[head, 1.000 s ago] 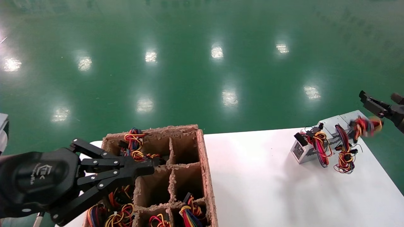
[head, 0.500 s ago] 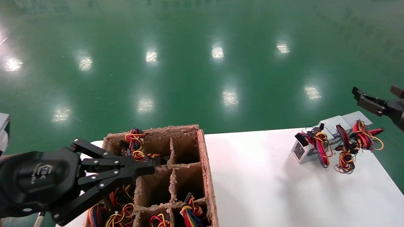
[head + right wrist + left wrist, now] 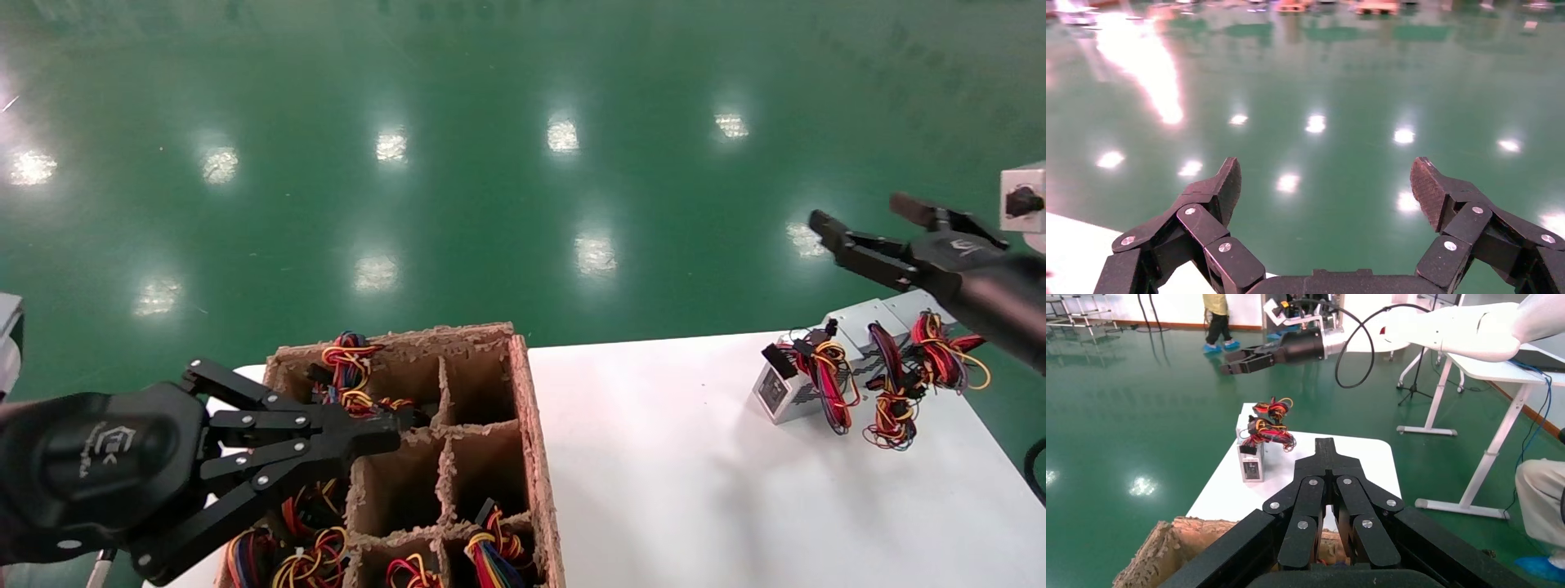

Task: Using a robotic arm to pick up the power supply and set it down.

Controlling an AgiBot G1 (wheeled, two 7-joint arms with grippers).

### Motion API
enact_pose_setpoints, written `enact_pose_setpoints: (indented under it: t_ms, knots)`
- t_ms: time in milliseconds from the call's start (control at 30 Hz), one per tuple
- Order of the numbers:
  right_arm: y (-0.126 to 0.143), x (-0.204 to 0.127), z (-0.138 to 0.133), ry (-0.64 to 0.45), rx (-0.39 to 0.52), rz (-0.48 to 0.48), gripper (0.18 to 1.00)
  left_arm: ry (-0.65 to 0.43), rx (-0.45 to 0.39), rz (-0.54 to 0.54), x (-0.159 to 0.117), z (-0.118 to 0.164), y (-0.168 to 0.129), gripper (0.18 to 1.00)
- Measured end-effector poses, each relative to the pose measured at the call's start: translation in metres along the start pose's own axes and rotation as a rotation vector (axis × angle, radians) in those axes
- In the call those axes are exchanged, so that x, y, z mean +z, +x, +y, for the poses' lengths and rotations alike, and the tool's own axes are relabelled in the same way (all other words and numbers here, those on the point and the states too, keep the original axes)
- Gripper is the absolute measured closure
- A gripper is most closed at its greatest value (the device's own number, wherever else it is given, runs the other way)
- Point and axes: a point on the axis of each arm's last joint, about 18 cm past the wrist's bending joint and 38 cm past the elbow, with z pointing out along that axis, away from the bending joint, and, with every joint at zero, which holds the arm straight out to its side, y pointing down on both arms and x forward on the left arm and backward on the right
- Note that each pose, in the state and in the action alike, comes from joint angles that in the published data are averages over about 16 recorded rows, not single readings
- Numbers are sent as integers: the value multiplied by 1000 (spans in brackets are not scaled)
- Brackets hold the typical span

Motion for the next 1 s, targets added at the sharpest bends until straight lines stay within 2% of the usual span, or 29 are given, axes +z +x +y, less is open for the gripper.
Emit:
enact_pose_setpoints:
  t_ms: [500, 1000]
  knots:
    - [-71, -7, -28, 35, -31, -354, 178, 0, 0, 0, 0, 0, 0, 993]
    - [-137, -37, -48, 50, -87, -711, 178, 0, 0, 0, 0, 0, 0, 980]
